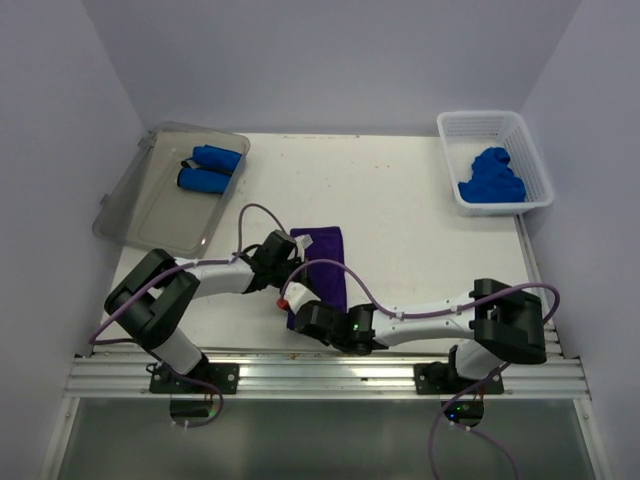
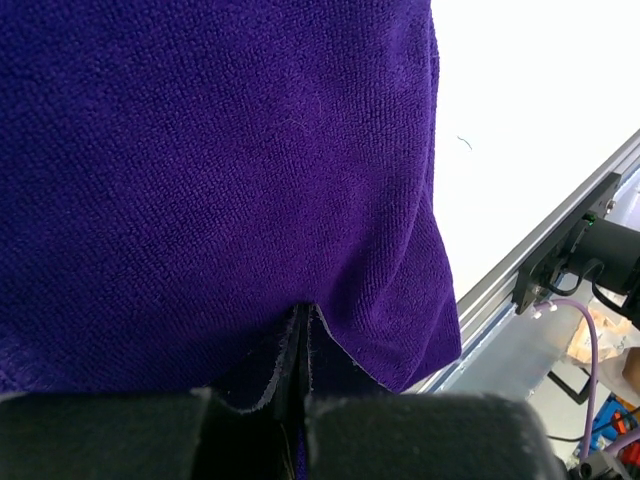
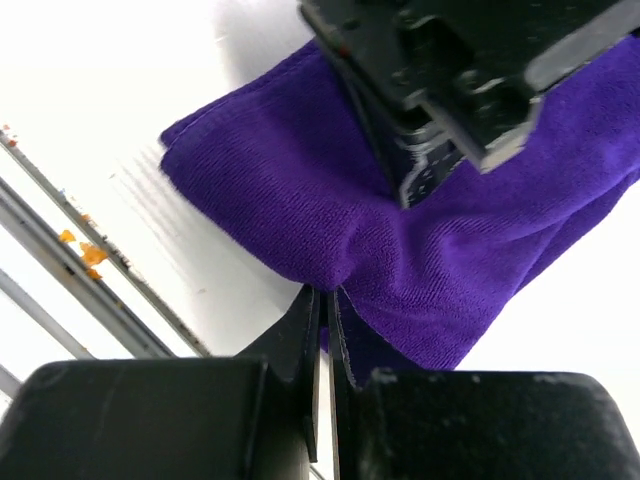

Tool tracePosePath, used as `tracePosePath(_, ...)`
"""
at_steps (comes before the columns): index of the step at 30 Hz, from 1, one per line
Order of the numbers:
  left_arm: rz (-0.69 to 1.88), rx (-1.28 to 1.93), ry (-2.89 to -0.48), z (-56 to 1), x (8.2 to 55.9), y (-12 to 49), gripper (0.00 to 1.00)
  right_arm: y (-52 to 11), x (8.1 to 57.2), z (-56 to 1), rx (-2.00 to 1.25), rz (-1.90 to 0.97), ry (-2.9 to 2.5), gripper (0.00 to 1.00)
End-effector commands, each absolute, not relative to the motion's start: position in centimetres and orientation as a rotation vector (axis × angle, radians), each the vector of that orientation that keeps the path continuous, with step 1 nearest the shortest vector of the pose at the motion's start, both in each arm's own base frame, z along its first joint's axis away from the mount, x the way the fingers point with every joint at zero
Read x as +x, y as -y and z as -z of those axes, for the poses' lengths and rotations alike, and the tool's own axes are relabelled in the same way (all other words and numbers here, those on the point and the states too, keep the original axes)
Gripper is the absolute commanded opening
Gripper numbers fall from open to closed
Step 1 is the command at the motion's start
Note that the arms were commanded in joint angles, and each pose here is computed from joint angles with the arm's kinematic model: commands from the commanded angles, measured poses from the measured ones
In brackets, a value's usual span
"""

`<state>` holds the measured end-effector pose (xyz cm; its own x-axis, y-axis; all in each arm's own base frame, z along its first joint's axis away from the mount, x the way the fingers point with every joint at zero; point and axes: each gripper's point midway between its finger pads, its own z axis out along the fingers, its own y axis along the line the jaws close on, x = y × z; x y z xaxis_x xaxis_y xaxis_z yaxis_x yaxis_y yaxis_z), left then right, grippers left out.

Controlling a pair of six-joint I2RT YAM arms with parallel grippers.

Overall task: Roll the towels
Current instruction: Roll the towel

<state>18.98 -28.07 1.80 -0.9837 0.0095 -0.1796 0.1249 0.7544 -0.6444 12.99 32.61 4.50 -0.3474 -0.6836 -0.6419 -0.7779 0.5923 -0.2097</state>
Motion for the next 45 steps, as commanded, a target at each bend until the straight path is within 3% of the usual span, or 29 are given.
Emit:
tracePosePath(1,1.052,0.161,-2.79,-1.1,18.6,27.9,0.01,-33.5,14.4,-6.8,-1.082,-0.195,-2.073,0.0)
tracePosePath(26,1.032,0.24,-2.731,-3.4,19.3,27.9,0.03,-34.6,19.7,-8.2,-0.941,-0.304,-2.149,0.0)
tracePosePath(29,0.982,0.251,-2.7,-5.0,20.1,27.5,0.08,-34.8,19.8,-8.0,-0.936,-0.352,-2.18,0.0)
tracePosePath(33,0.945,0.278,-2.661,-6.9,21.0,27.5,0.25,-35.1,19.9,-7.9,-0.927,-0.439,-2.221,0.0)
tracePosePath(45,0.87,0.248,-2.646,-7.7,22.2,26.4,0.51,-35.1,19.6,-7.3,-0.973,-0.557,-2.31,0.0)
